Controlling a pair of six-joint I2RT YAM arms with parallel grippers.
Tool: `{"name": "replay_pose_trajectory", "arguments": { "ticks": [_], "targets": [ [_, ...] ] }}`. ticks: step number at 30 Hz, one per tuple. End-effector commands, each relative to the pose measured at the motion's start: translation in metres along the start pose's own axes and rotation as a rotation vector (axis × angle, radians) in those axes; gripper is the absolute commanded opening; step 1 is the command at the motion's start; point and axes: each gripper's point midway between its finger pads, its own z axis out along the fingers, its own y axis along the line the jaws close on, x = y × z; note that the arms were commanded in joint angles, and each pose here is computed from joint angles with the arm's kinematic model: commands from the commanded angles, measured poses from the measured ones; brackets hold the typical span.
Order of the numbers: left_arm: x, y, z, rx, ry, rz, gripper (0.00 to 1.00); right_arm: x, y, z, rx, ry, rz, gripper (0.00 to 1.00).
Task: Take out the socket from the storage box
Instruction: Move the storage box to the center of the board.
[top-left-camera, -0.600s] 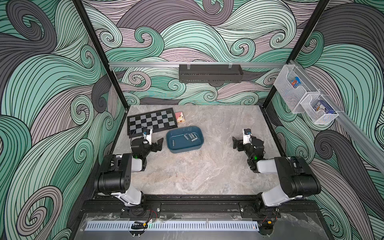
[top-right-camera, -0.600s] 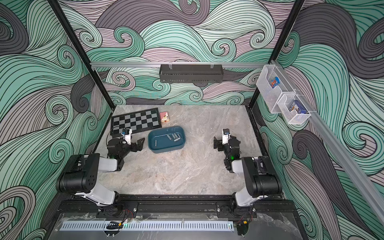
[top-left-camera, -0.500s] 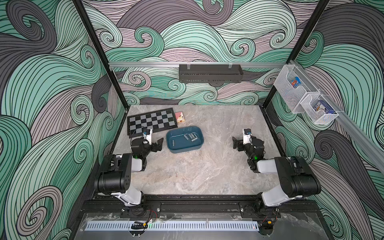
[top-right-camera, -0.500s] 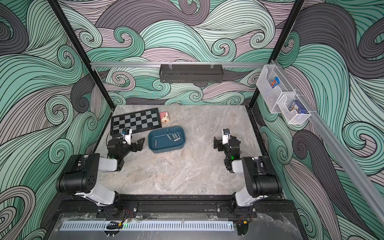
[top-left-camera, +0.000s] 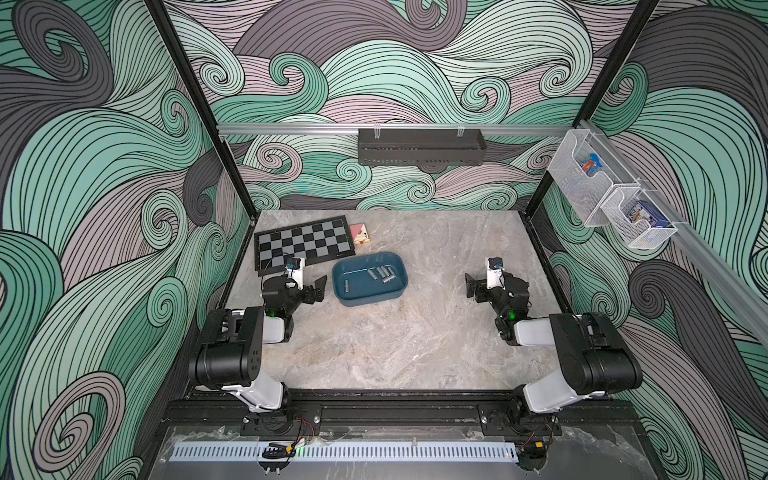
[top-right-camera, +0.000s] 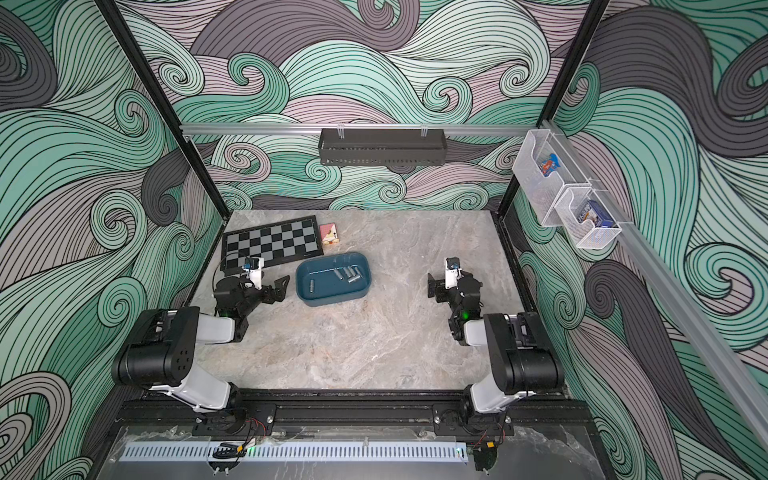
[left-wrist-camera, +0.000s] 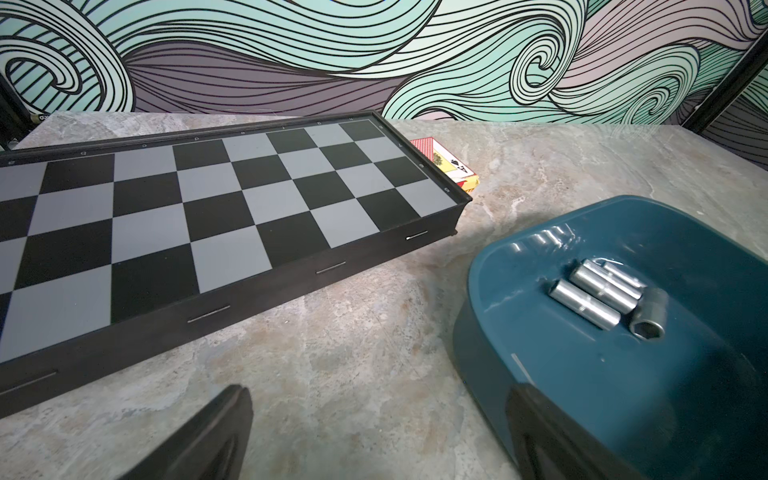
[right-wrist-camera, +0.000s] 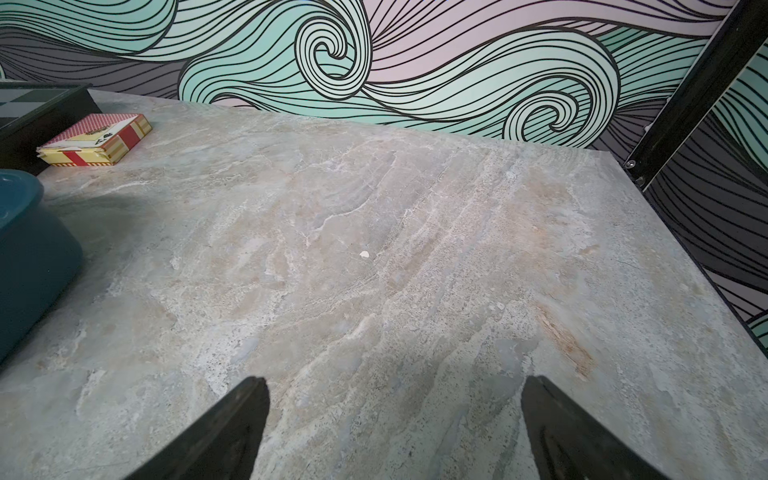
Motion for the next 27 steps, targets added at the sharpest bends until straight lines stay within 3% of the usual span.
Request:
{"name": "replay_pose_trajectory", "arguments": {
  "ticks": [1, 7, 11, 16, 18, 20, 23, 27],
  "targets": [
    [-0.011, 0.001, 0.003, 0.012, -0.032, 0.002, 0.99, -0.010, -0.002, 0.003, -0.002, -0.026, 0.006, 0.98],
    [-0.013, 0.009, -0.003, 0.003, -0.066, -0.035, 0.98, -0.009, -0.008, 0.001, -0.047, -0.035, 0.067, 0.98],
    [-0.021, 0.024, -0.012, -0.097, -0.095, -0.069, 0.99, -0.011, -0.009, 0.002, -0.016, -0.028, 0.054, 0.98],
    [-0.067, 0.025, -0.038, -0.195, -0.113, -0.098, 0.99, -0.040, -0.019, -0.012, 0.051, -0.007, 0.066, 0.98],
    [-0.087, 0.035, -0.057, -0.252, -0.199, -0.361, 0.99, -0.060, -0.023, -0.026, 0.073, -0.066, 0.099, 0.98],
    [-0.111, 0.029, -0.064, -0.196, -0.291, -0.427, 0.99, -0.082, -0.034, -0.041, 0.107, -0.182, 0.241, 0.98],
    [-0.131, 0.013, -0.062, -0.048, -0.305, -0.531, 0.99, -0.096, -0.054, -0.057, 0.135, -0.301, 0.504, 0.98],
    [-0.117, 0.028, -0.061, -0.073, -0.339, -0.809, 0.99, -0.107, -0.052, -0.067, 0.077, -0.256, 0.563, 0.98]
  ]
}}
